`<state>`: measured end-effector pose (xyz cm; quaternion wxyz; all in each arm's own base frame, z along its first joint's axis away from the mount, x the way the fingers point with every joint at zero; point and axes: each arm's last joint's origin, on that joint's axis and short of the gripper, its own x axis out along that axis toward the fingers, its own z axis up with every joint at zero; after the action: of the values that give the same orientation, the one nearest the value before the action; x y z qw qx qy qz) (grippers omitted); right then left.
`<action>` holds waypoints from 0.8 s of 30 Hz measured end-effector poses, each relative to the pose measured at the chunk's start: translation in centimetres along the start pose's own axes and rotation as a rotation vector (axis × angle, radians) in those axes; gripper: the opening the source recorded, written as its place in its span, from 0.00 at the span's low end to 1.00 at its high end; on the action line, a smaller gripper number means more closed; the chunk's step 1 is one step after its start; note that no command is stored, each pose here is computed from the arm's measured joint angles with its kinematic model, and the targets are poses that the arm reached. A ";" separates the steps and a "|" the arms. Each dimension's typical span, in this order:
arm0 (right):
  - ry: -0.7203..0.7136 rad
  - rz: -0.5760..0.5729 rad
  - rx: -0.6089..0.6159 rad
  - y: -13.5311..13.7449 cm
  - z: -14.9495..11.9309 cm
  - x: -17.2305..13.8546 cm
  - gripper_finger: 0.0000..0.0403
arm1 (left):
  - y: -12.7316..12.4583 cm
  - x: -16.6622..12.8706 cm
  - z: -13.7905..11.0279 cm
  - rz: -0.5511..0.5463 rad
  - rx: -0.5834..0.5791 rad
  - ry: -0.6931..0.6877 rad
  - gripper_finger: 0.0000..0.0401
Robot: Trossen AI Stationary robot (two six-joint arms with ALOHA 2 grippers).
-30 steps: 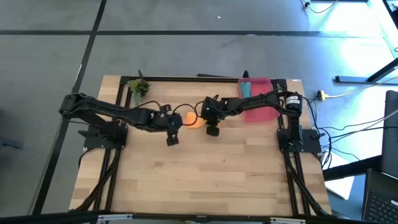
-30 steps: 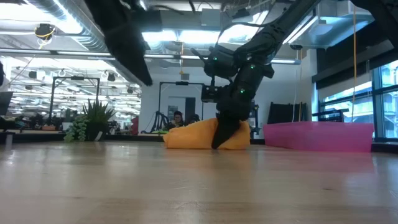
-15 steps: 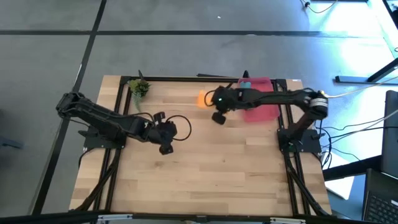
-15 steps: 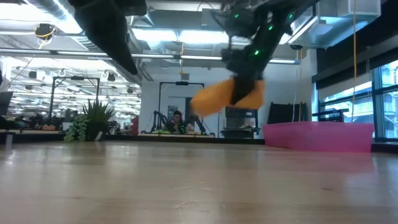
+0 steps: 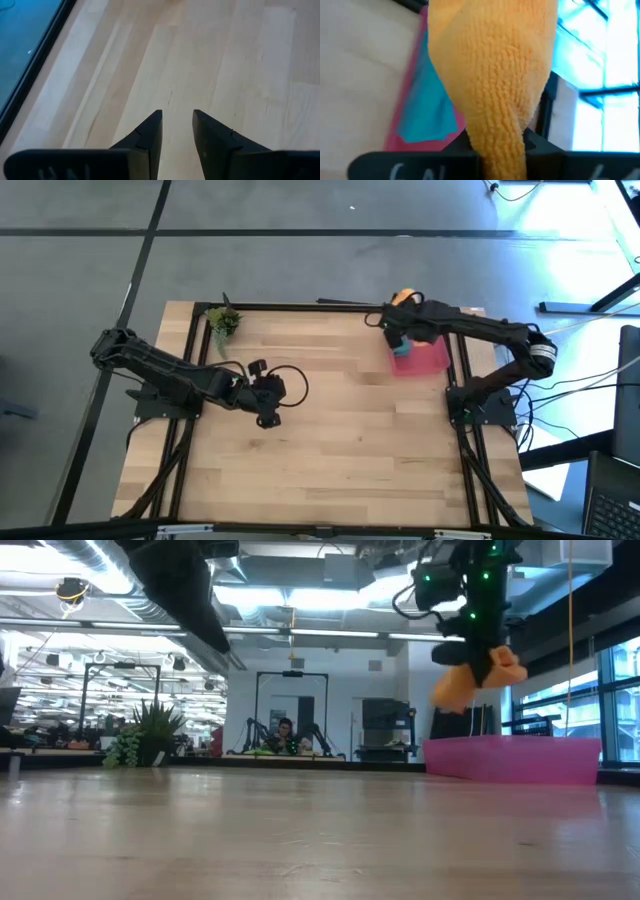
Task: Roll microfiber towels into tight, uniform cylinder then place into a basket
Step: Put the yellow microfiber cloth into the pink bin
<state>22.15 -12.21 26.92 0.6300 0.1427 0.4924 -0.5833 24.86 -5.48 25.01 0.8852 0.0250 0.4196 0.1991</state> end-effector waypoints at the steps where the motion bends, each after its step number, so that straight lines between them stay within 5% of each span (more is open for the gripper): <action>1: 0.016 -0.024 0.019 -0.3 0.0 0.3 0.08 | 0.0 0.0 0.0 -0.001 -0.001 -0.003 0.25; 9: 0.114 -0.094 0.115 -2.1 -0.7 5.5 0.08 | -0.1 0.0 0.4 -0.012 0.024 -0.039 0.25; 24: 0.082 0.039 0.189 -3.1 -2.5 12.6 0.08 | 0.7 0.6 1.5 -0.001 0.030 -0.101 0.25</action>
<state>16.24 -18.64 17.04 0.6042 0.2347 0.4578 -0.6085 26.10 -4.49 25.72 0.9049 0.0481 0.3775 0.1909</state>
